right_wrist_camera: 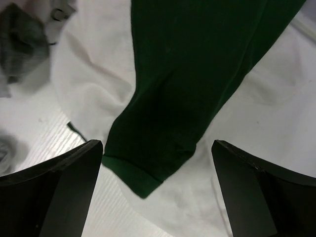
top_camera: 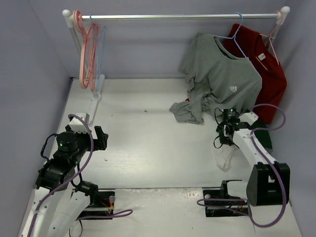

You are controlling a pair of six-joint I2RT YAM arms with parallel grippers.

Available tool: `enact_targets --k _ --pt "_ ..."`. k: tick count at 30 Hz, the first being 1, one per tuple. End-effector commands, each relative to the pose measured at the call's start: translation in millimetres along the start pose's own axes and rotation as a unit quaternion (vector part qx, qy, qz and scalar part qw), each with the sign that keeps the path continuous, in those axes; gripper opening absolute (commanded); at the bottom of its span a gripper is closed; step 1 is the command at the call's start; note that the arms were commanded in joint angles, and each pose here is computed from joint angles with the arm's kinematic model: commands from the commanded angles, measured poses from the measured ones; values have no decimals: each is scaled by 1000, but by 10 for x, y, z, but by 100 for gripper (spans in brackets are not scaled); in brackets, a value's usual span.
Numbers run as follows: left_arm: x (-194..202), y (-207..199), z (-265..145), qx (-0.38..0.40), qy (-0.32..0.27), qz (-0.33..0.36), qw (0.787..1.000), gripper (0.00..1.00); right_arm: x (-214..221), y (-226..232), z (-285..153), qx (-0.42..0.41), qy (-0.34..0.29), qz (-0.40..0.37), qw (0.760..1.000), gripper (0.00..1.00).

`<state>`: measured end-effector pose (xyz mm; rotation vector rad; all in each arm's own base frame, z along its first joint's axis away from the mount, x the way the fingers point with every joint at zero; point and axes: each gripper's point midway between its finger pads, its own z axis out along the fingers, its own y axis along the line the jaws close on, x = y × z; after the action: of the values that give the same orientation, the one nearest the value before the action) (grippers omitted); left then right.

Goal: Place the t-shirt on the hanger
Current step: Pick up the T-shirt from the center of the board.

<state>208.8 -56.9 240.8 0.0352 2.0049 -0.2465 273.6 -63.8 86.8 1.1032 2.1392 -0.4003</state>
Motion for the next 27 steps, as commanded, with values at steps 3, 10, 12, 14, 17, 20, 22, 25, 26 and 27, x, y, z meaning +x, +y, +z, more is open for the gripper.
enact_targets --k 3,10,12,14,17,20,22,25,26,27 --pt "-195 -18 -210 6 -32 5 999 79 202 118 399 24 15 68 997 98" --pt "-173 27 -310 -1 -33 16 999 80 277 285 367 2 35 4 999 11" --pt "-220 38 -318 -4 -37 23 999 79 109 609 -41 -77 -5 -37 996 0" --pt "-265 32 -312 -4 -40 27 999 80 -157 900 -531 -154 -55 -80 983 0" --pt "-363 9 -246 -3 -45 28 999 80 -214 1403 -1344 -293 -76 -143 942 0" --pt "-466 -87 -122 14 -40 22 999 79 -151 1779 -2093 -413 -81 -205 884 0" --pt "-562 -166 -104 30 -42 18 998 79 -185 1960 -2623 -488 -101 -219 839 0" --pt "-643 -253 -66 47 -38 11 998 79 -202 2076 -3171 -578 -125 -252 766 2" --pt "-649 -272 -53 51 -36 8 998 79 -243 2057 -3286 -596 -140 -265 745 6" --pt "-665 -284 -56 54 -39 5 998 79 -172 2040 -3382 -619 -134 -281 721 22"
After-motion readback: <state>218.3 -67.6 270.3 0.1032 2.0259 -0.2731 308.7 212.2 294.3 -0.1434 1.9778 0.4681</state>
